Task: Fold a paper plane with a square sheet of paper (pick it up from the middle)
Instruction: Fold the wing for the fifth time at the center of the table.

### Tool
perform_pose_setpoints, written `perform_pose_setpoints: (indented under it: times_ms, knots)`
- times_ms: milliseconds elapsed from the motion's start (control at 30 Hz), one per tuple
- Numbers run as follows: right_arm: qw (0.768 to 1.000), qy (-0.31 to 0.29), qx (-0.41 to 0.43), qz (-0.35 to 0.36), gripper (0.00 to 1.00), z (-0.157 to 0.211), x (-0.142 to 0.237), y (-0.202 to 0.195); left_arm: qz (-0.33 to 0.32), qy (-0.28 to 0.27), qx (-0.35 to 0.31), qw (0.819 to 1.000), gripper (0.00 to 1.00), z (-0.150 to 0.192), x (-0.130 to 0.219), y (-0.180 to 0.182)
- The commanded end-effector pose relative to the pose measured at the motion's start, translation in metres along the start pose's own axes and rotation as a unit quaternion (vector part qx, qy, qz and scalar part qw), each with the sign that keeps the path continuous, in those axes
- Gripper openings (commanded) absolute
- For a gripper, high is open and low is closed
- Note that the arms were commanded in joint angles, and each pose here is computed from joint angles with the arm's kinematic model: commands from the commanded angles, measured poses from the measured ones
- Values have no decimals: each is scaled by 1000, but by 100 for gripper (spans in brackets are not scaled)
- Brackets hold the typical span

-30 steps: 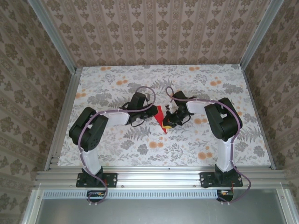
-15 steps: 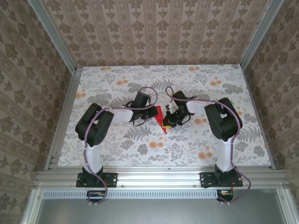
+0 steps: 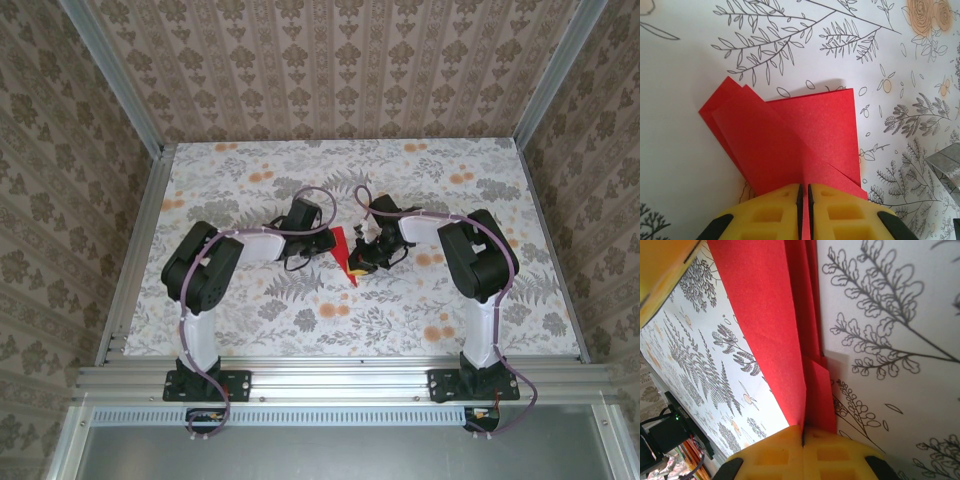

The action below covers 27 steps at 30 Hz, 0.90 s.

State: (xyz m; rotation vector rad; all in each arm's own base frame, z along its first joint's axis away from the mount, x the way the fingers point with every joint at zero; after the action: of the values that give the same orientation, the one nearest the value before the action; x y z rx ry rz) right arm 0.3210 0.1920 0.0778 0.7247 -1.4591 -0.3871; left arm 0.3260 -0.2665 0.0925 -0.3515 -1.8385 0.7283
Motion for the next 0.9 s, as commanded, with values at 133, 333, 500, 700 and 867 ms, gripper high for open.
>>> perform_pose_setpoints:
  times_ms: [133, 333, 500, 700, 867]
  knots:
    - [991, 62, -48, 104, 5, 26, -25, -39, -27, -13, -16, 999, 15, -25, -2, 12]
    - [991, 63, -46, 104, 5, 27, -26, -39, -27, -6, -21, 999, 15, -38, -9, 17]
    - [992, 61, -46, 104, 5, 27, -25, -38, -43, -3, -16, 999, 15, -42, -13, 25]
    - [992, 61, -46, 103, 5, 27, -25, -38, -57, -1, -9, 998, 15, -41, -15, 37]
    - [992, 61, -46, 103, 6, 27, -25, -38, -25, -8, -21, 999, 15, -52, 0, 24]
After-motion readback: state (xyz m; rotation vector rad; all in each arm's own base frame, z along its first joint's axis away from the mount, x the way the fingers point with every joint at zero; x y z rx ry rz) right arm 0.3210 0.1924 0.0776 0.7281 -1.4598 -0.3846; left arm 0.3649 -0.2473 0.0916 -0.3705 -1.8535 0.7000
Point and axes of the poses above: each hand's point on the last joint's axis, 136 mm out from that joint toward the fingers, its own x axis back along the fingers, its own y axis along the line the jaws close on, z = x × y, the point moved 9 cm from there along x, back along the fingers, and after that the axes turned 10 degrees about x, right-handed, at the moved point
